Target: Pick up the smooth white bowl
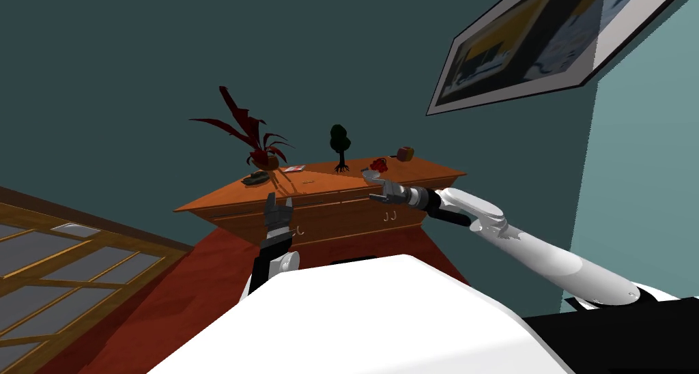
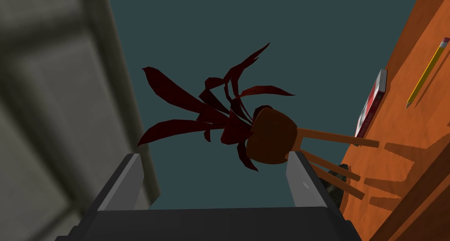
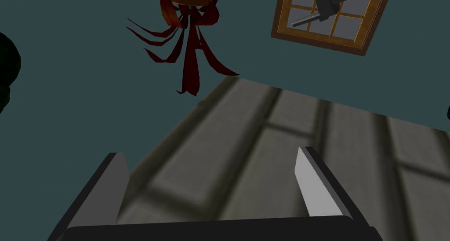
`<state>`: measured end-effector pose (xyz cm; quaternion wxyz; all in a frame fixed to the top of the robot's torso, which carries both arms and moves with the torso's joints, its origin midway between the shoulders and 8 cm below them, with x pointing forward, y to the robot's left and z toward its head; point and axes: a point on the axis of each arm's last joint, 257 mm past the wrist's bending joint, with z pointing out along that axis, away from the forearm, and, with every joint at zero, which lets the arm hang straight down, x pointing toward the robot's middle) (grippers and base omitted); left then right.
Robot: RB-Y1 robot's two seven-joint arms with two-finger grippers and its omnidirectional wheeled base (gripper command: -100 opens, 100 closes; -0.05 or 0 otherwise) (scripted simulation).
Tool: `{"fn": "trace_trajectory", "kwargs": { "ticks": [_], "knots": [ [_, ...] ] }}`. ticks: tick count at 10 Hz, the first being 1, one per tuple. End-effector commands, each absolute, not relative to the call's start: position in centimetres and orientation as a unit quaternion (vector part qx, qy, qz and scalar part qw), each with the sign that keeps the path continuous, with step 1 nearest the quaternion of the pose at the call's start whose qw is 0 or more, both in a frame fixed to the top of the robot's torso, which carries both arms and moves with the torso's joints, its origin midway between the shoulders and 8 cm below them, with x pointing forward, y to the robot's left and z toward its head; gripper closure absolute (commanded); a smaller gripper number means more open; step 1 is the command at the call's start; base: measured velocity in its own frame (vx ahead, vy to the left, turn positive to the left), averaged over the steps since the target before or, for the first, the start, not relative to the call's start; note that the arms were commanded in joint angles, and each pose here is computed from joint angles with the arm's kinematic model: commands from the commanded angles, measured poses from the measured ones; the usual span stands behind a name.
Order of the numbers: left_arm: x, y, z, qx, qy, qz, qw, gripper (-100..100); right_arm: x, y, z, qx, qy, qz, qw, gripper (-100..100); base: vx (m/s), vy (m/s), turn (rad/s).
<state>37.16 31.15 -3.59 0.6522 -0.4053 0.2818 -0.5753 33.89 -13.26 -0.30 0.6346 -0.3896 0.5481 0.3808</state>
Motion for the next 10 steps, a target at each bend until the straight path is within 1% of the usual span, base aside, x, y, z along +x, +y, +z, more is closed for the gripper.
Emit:
{"fn": "trace_trajectory", "kwargs": {
  "ticks": [1,6,10],
  "knots": [
    [37.2,31.2,-3.6,-0.405,0.282,-0.575,0.652,0,34.4,-13.6,-1.3,-0.423,0.556,0.348,0.625,-100,0.006,0.041,-0.044],
    [37.2,31.2,-3.6,-0.405,0.282,-0.575,0.652,0,35.5,-15.2,-3.7,-0.498,0.576,0.272,0.589,-100,0.013,0.048,-0.027],
    [37.2,31.2,-3.6,-0.405,0.282,-0.575,0.652,0,36.8,-17.6,-5.8,-0.555,0.589,0.201,0.552,-100,0.035,0.042,-0.004]
  ]
}}
